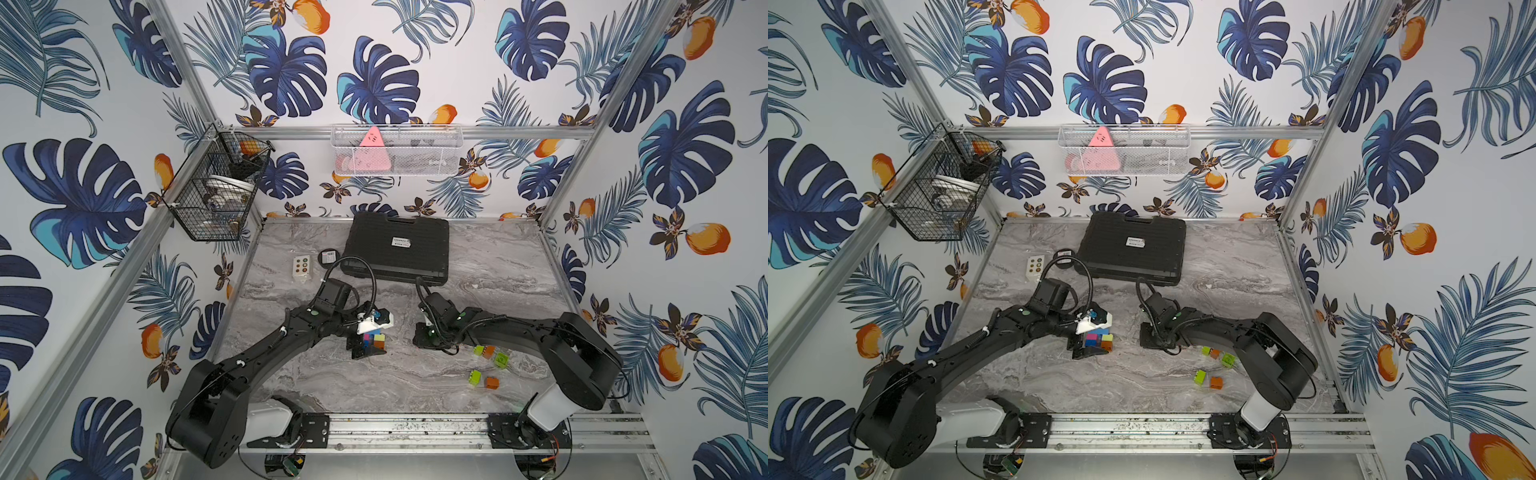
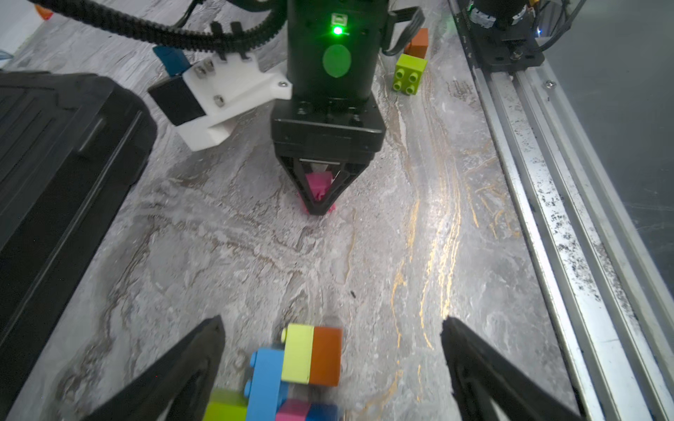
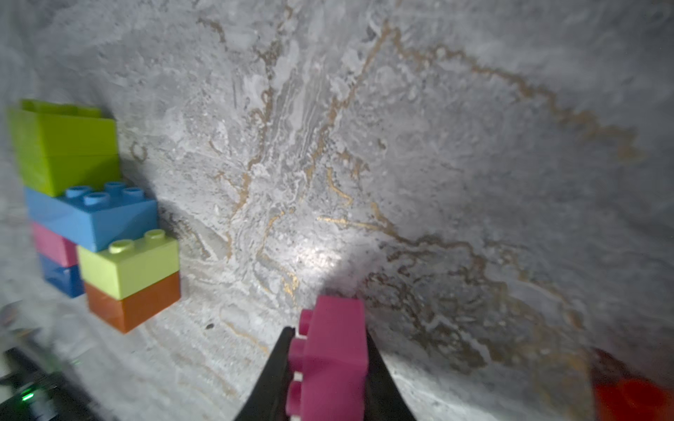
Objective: Assemble the letter h with lego
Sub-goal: Pick up the lego brick from the center of the board.
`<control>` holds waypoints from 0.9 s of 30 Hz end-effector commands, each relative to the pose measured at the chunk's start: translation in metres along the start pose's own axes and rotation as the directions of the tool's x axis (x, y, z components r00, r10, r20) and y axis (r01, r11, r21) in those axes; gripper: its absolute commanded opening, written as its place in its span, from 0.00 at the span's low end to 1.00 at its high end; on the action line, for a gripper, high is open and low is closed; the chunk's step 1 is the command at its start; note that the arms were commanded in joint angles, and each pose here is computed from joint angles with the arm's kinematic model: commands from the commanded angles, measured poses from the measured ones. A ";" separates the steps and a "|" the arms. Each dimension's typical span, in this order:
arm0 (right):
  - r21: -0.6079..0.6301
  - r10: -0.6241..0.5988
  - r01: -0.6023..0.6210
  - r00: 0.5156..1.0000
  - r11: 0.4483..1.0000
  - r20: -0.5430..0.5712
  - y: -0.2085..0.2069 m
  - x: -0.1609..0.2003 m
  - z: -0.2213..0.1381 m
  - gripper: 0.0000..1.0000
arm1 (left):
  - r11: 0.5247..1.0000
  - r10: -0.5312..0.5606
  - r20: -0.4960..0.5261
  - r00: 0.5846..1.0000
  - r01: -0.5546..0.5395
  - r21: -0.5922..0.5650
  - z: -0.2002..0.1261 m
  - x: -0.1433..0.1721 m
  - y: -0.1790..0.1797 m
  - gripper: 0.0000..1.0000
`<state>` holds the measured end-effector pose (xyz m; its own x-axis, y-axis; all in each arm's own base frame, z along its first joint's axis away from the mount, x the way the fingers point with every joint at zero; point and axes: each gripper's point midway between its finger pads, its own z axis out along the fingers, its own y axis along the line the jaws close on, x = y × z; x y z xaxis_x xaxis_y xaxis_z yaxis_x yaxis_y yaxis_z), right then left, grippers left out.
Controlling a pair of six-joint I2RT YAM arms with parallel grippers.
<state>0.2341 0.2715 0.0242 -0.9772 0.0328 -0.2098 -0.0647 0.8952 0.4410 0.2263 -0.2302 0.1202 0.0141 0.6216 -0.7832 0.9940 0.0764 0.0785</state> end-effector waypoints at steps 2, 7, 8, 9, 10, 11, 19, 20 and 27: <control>-0.259 0.089 -0.102 0.994 0.961 -0.061 0.031 0.001 -0.003 0.18 | 0.998 0.028 -0.010 1.000 -0.029 -0.058 0.026 -0.012 0.009 0.94; -0.392 0.132 -0.150 0.989 0.908 -0.071 0.036 -0.003 -0.010 0.18 | 0.999 0.030 0.002 1.000 -0.030 -0.039 0.051 -0.019 0.003 0.90; -0.413 0.130 -0.148 0.989 0.898 -0.071 0.039 -0.003 -0.013 0.18 | 0.999 0.027 0.010 1.000 -0.027 -0.017 0.054 -0.021 -0.002 0.89; -0.428 0.123 -0.141 0.990 0.893 -0.069 0.041 -0.003 -0.015 0.18 | 1.000 0.023 0.013 1.000 -0.023 0.000 0.056 -0.021 -0.005 0.88; -0.441 0.115 -0.132 0.991 0.888 -0.064 0.044 -0.004 -0.019 0.18 | 1.000 0.015 0.015 1.000 -0.015 0.014 0.058 -0.021 -0.007 0.87; -0.450 0.106 -0.120 0.993 0.885 -0.056 0.046 -0.005 -0.021 0.19 | 1.000 0.001 0.016 1.000 -0.001 0.016 0.060 -0.020 -0.007 0.86; -0.556 0.043 -0.036 0.999 0.830 0.000 0.063 -0.005 -0.043 0.20 | 0.995 -0.101 0.043 0.994 0.099 0.033 0.062 -0.027 -0.005 0.84; -0.561 0.038 -0.028 0.999 0.828 0.006 0.063 -0.005 -0.044 0.19 | 0.993 -0.115 0.045 0.992 0.114 0.036 0.061 -0.028 -0.004 0.81; -0.577 0.004 0.015 0.999 0.817 0.032 0.067 -0.002 -0.054 0.19 | 0.986 -0.165 0.044 0.985 0.163 0.034 0.058 -0.026 0.003 0.69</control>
<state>0.2205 0.3035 0.0909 -0.9782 0.0651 -0.1974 -0.1383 0.5049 0.8520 0.2360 -0.2886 0.0994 -0.1288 0.5872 -0.7991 0.9870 0.1540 -0.0459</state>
